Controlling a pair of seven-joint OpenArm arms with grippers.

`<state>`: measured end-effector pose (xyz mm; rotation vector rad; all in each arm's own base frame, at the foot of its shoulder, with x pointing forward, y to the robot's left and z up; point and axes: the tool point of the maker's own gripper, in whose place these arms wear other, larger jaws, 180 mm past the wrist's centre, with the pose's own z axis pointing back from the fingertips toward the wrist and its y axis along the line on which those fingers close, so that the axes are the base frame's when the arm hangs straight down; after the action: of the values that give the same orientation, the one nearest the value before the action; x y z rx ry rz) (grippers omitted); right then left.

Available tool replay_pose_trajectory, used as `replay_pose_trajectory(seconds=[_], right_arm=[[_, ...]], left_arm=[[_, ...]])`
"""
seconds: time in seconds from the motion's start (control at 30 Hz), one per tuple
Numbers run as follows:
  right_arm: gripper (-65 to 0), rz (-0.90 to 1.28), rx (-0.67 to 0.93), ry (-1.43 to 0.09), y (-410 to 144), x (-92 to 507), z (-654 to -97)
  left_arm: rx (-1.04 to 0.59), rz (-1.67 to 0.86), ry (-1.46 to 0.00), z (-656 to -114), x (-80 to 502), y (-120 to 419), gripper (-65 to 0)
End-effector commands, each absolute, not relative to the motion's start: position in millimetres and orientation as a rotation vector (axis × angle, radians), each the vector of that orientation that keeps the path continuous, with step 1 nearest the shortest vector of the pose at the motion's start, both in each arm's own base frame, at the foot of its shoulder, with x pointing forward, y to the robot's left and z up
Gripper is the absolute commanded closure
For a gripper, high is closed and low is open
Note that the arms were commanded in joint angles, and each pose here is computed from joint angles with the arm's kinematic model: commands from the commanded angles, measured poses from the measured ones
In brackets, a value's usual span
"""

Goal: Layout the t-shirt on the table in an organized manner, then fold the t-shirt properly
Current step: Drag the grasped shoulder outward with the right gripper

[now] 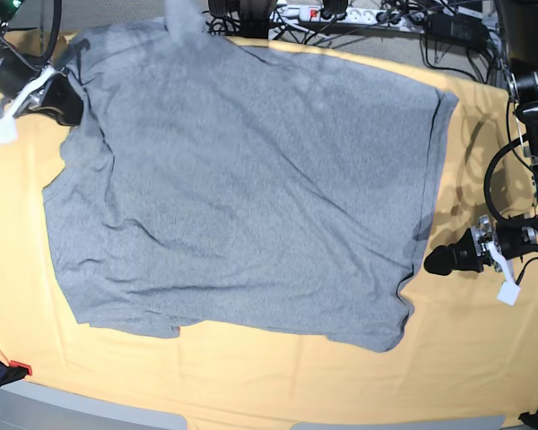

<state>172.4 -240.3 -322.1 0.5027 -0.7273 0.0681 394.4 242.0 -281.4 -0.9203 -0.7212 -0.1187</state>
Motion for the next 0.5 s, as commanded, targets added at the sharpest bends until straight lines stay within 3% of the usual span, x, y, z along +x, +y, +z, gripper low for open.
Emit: replay_pose_trajectory(seconds=[0.0,0.13,0.17,0.27,0.3,0.47], right_arm=[[0.0,0.087,0.469,-0.744,-247,175,-316],[0.0,0.085,0.397,-0.687,-257,170,-328],[-2.8,0.085,0.397,-0.687,-257,170,-328],[-25.7,0.084,0.398,-0.687,-257,170,-328],[-29.4,0.082,0.399,-0.687,-256,169,-328],[-29.8,0.059,0.468,-0.724,-242,171,-326]], left_arm=[[-0.919,-0.134,-0.791,-258,404,249,-46.4],[-0.919,-0.134,-0.791,-258,404,249,-46.4],[-0.919,-0.134,-0.791,-258,404,249,-46.4],[-0.919,-0.134,-0.790,-258,404,249,-46.4],[-0.919,-0.134,-0.791,-258,404,249,-46.4],[-0.919,-0.134,-0.790,-258,404,249,-46.4]])
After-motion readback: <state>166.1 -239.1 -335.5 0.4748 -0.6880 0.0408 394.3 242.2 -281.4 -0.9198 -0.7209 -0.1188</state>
